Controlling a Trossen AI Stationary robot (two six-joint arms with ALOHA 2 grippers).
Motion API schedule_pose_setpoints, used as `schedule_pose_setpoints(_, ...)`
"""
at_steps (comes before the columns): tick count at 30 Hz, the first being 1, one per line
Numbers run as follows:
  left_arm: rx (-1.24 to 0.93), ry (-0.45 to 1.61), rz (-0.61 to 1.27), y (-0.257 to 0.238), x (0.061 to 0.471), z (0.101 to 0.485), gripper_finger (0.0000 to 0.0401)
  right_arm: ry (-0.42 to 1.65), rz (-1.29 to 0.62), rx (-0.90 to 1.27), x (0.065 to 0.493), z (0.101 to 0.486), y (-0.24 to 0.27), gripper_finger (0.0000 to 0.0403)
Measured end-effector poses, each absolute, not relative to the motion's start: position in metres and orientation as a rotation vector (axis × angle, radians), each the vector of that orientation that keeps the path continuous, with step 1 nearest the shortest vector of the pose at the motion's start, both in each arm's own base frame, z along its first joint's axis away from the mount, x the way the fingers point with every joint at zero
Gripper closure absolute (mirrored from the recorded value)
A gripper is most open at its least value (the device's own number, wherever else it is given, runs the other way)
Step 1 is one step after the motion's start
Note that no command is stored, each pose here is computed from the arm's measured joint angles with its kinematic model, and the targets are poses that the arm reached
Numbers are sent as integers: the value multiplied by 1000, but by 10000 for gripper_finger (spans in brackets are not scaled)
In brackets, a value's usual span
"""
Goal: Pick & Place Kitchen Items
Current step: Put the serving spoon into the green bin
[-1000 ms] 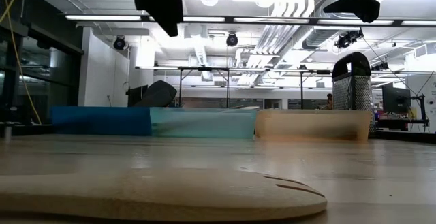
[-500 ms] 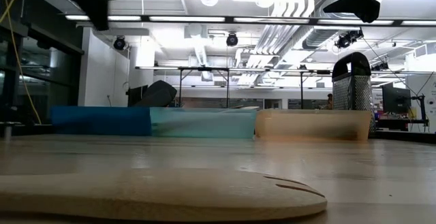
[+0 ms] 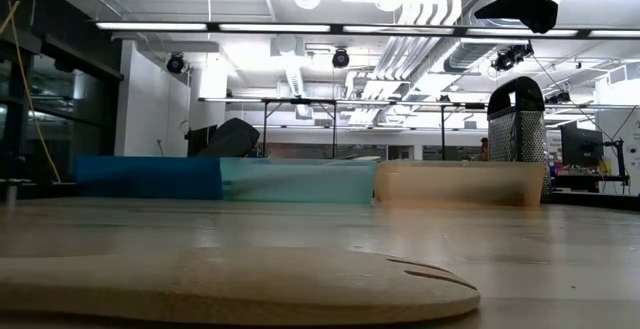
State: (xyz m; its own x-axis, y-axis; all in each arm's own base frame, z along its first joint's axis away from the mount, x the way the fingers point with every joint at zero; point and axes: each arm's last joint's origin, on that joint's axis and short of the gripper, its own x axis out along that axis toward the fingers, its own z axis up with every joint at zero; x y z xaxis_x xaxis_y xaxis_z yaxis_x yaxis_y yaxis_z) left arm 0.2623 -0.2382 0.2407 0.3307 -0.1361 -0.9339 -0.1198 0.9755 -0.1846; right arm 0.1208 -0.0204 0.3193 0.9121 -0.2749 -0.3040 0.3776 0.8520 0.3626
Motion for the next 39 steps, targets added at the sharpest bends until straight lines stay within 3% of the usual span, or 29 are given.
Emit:
schedule_pose_setpoints(4, -149, 1222, -34, -255, 244, 231, 212, 246, -347, 430, 121, 319, -20, 154)
schedule_pose_setpoints(16, -297, 1234, -69, -276, 213, 193, 209, 246, -347, 430, 121, 319, -20, 154)
schedule_pose_setpoints(27, -231, 1136, -134, -278, 227, 189, 104, 246, -347, 430, 121, 319, -20, 154)
schedule_pose_setpoints(39, -183, 1124, -125, -285, 230, 172, 93, 248, -347, 430, 121, 319, -20, 154)
